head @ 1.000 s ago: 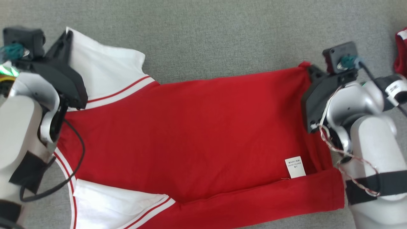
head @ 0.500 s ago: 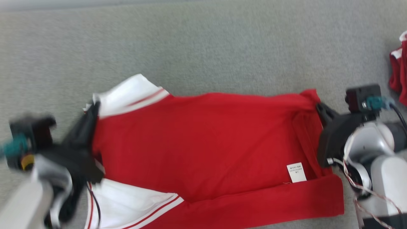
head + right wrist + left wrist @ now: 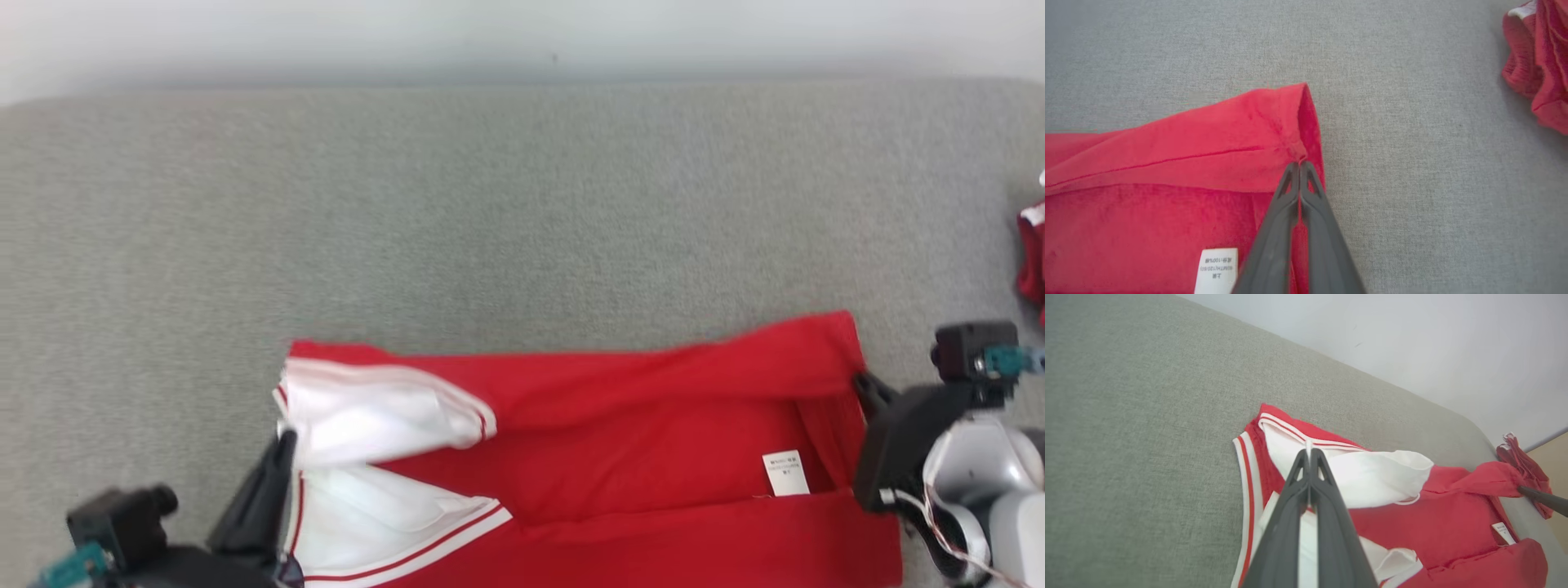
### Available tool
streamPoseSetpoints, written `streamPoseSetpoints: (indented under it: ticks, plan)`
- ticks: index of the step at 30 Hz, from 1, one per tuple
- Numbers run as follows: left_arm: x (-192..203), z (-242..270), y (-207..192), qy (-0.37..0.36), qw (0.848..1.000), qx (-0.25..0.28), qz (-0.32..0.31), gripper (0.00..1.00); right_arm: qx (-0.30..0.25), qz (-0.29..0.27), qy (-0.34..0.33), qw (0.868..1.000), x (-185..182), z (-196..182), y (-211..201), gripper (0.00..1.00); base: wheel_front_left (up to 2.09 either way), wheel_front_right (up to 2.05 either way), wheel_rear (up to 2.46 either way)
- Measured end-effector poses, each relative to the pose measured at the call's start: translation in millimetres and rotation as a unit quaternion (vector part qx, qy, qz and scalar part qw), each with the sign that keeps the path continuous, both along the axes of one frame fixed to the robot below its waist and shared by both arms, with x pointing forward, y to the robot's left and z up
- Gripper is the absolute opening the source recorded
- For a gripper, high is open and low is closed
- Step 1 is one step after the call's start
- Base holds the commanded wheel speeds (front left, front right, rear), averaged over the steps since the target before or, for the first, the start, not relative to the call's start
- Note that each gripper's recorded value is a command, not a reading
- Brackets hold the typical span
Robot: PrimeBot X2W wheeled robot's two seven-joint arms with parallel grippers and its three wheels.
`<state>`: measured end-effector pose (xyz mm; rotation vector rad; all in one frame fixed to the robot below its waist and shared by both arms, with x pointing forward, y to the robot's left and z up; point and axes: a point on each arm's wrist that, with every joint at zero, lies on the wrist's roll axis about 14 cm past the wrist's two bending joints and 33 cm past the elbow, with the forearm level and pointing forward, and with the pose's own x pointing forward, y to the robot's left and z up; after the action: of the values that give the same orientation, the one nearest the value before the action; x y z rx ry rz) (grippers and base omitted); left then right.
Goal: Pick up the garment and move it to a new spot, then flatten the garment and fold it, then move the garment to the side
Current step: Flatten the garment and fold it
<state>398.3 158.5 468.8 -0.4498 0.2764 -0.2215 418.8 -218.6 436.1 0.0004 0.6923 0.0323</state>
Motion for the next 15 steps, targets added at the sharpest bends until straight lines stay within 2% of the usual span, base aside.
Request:
streamPoseSetpoints:
  ticks: [11, 15]
  plan:
    - [-41, -14, 3, 0.028, 0.999, -0.026, 0.029, 0.0, 0.012, 0.002, 0.053, 0.999, -39, -19, 6, 0.0, 0.0, 0.0, 0.0]
    - [-48, -26, 4, 0.042, 0.999, -0.012, 0.03, 0.0, 0.015, 0.0, 0.066, 0.998, -47, -24, 7, 0.0, 0.0, 0.0, 0.0]
